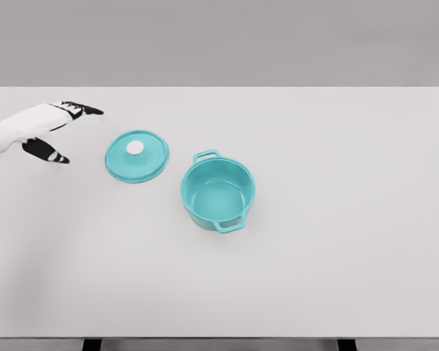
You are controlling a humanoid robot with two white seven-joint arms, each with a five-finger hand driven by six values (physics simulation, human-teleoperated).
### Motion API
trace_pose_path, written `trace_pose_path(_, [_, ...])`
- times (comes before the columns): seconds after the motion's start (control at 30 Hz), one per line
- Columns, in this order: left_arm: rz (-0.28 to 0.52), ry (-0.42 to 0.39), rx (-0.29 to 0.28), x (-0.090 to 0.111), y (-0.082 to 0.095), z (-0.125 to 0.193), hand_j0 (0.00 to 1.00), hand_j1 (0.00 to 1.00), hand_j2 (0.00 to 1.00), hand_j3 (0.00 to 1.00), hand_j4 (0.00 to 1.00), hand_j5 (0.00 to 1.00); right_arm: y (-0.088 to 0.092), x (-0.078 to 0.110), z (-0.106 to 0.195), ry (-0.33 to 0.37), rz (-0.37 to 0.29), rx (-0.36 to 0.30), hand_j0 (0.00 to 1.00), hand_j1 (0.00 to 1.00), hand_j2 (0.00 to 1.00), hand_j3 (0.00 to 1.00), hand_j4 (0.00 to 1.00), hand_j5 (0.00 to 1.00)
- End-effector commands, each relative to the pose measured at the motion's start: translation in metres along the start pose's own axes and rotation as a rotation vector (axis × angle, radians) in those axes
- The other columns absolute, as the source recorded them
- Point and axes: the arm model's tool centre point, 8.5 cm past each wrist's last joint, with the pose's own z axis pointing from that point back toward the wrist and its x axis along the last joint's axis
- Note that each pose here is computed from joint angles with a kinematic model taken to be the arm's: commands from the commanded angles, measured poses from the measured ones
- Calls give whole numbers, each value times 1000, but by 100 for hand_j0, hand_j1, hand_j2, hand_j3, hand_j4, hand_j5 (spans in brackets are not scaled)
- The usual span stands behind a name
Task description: Open the lid of the pot with left arm
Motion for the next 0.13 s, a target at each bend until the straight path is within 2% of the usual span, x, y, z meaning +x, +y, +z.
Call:
trace_pose_path(0.0, [16,4,43,-2,10,4,100,100,100,100,100,100,0,0,0,0,-1,0,100,100,100,100,100,100])
trace_pose_path(0.1, [16,2,34,-1,8,3,100,100,100,100,100,100,0,0,0,0,-1,0,100,100,100,100,100,100])
